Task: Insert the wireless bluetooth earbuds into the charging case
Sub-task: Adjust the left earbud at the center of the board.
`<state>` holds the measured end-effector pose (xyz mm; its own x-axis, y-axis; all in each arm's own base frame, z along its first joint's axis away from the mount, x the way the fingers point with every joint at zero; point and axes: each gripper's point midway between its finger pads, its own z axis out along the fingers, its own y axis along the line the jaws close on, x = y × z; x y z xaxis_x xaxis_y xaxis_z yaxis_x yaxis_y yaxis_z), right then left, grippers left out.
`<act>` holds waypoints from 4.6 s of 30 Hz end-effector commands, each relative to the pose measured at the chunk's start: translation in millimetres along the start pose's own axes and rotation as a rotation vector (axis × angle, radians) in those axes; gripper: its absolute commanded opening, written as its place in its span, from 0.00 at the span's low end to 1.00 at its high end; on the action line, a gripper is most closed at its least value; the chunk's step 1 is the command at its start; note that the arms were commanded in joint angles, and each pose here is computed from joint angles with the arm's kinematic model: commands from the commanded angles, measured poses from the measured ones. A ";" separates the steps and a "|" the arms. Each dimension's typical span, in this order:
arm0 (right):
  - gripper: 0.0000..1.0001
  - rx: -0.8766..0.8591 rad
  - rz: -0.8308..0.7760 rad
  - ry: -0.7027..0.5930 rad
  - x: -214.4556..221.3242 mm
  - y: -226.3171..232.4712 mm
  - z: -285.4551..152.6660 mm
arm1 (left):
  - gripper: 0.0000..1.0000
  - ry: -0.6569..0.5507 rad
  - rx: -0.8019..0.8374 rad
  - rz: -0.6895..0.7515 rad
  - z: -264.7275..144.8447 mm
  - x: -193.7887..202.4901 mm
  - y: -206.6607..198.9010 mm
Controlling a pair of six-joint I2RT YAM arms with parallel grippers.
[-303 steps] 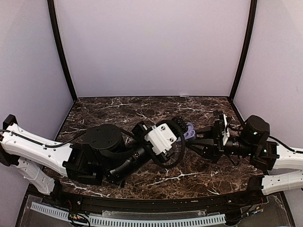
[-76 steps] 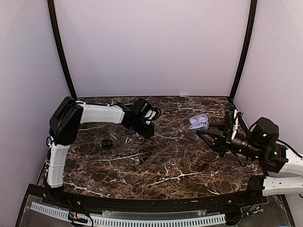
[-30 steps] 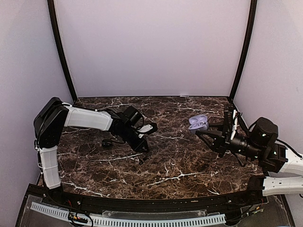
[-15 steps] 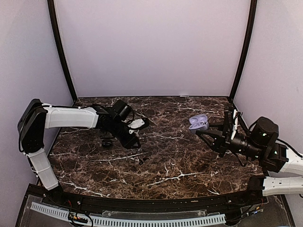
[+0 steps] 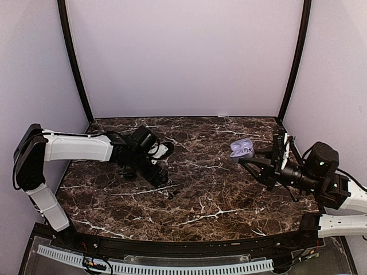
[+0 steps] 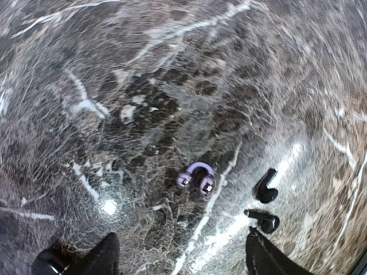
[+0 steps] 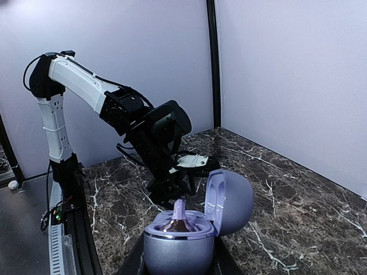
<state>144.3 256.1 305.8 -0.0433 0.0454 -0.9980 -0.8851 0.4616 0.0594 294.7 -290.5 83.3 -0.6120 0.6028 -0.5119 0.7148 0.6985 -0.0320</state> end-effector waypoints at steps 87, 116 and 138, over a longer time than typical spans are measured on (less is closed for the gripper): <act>0.00 0.020 -0.005 -0.060 -18.7 -3.3 -5.6 | 0.40 0.131 -0.145 -0.453 59.8 11.6 66.7; 0.00 0.031 -0.012 -0.062 -18.1 -5.0 -7.7 | 0.42 0.022 -0.250 -0.528 -21.9 29.5 113.4; 0.00 0.019 -0.023 -0.053 -17.4 -3.2 -2.9 | 0.59 0.160 -0.243 -0.605 22.9 31.0 113.0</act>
<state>146.8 252.8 303.8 -0.0405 0.0350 -0.9986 -0.8745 0.4821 0.0524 368.8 -196.6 50.0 -0.9277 0.1127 -0.3558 0.1398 0.9888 -0.0514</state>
